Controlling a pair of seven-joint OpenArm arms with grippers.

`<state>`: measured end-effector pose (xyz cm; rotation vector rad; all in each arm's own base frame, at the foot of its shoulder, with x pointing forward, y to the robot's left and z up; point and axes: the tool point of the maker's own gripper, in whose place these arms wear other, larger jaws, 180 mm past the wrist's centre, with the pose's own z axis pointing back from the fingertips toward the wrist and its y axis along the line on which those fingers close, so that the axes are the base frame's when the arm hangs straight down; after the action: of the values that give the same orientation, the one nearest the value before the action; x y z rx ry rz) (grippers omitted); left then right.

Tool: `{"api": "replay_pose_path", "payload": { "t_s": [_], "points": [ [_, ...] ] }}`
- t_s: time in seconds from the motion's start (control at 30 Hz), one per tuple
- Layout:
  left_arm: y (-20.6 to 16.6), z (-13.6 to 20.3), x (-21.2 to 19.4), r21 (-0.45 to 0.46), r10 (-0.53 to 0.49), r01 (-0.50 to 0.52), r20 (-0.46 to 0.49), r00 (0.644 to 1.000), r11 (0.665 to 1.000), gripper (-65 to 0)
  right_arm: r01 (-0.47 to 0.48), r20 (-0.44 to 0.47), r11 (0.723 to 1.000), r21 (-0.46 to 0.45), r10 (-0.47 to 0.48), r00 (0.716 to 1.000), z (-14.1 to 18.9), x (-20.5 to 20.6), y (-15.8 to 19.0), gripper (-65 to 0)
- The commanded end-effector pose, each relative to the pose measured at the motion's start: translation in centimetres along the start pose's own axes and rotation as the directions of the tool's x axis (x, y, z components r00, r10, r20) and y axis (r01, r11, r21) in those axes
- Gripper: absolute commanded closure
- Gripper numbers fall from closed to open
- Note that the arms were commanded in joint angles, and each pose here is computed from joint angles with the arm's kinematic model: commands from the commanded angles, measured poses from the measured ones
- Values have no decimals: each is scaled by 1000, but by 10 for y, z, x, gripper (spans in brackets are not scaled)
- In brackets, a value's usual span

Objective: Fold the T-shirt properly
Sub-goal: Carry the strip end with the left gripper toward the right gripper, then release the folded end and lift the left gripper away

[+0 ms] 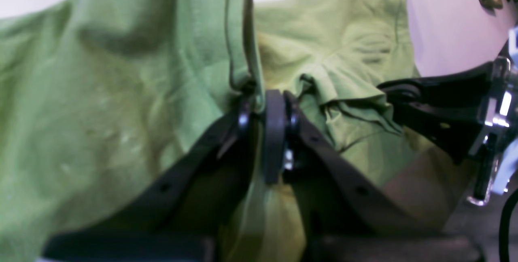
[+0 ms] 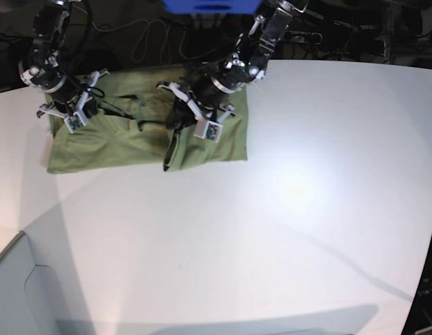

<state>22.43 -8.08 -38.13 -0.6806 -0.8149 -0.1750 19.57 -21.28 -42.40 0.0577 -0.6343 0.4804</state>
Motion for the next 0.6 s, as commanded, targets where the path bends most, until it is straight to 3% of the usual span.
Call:
{"api": "replay_pose_path", "payload": {
  "t_s": [0.0,0.17,0.57],
  "points": [
    [-11,-3,11,-34,3,-2,37,999,999,0,-24,-9,1000,-3,24,1000,3,0,-4,-48],
    [-34,-8,3,-95,-32,33,11,999,995,0,-24,-9,1000,-3,24,1000,3,0,-4,-48],
    [-37,-12,14,-105,-45,48,34,998,993,0,-24,-9,1000,-3,24,1000,3,0,-4,-48]
  ]
}}
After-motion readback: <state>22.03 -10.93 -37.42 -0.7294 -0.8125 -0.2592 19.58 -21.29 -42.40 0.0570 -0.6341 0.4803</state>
